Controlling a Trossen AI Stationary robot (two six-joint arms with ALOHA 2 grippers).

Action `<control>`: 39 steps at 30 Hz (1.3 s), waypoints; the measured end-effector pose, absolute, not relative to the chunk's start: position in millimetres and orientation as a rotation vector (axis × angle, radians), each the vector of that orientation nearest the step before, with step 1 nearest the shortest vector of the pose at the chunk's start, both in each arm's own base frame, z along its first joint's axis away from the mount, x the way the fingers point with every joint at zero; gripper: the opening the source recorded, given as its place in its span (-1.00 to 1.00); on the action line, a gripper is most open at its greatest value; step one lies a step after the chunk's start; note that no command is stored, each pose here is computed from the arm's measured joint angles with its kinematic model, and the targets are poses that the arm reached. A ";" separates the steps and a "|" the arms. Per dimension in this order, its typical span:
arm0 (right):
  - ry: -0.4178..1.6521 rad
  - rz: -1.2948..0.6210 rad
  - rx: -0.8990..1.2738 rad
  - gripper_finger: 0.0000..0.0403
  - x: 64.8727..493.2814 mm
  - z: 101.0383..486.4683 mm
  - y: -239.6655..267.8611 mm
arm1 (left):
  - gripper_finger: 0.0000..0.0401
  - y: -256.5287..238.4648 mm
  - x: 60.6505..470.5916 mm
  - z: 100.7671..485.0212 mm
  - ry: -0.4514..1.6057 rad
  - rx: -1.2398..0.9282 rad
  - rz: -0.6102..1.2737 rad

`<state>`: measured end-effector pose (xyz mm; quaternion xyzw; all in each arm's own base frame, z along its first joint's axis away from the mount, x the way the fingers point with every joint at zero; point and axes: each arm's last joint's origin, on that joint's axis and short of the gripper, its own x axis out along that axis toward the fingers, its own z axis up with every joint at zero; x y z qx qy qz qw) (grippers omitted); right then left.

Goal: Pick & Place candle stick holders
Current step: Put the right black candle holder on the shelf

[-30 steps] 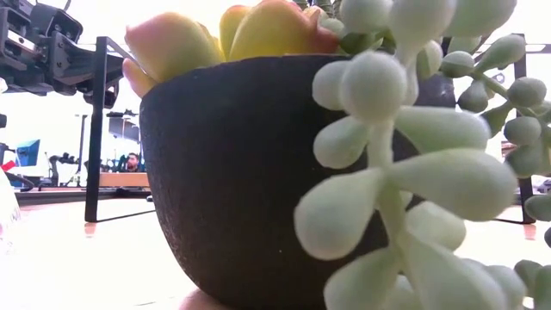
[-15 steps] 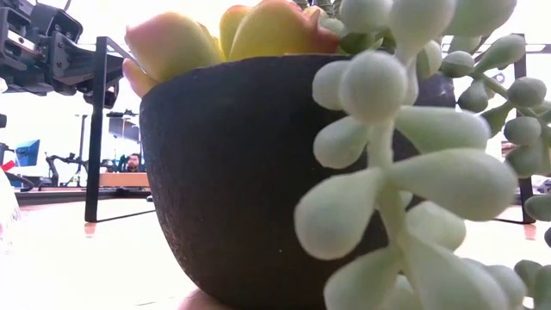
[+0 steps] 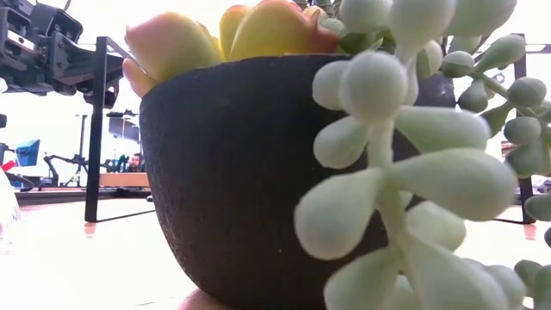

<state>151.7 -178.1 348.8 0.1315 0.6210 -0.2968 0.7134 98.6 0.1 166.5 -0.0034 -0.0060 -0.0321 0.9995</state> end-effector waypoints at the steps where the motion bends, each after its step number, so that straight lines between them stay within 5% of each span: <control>1: 1.377 -0.658 0.293 -0.41 151.7 348.5 -178.4 | -0.56 0.1 98.6 166.6 -0.013 -0.007 -0.064; 25: 1.449 -0.550 0.306 -0.70 154.0 306.8 -179.0 | -0.56 0.1 98.6 166.5 -0.012 -0.007 -0.064; 29: 1.468 -0.517 0.280 -0.89 153.3 306.8 -178.3 | -0.56 0.1 98.6 166.5 -0.012 -0.007 -0.064; 39: 1.415 -0.460 0.205 -0.93 157.2 327.6 -180.3 | -0.56 0.1 98.6 166.6 -0.013 -0.007 -0.065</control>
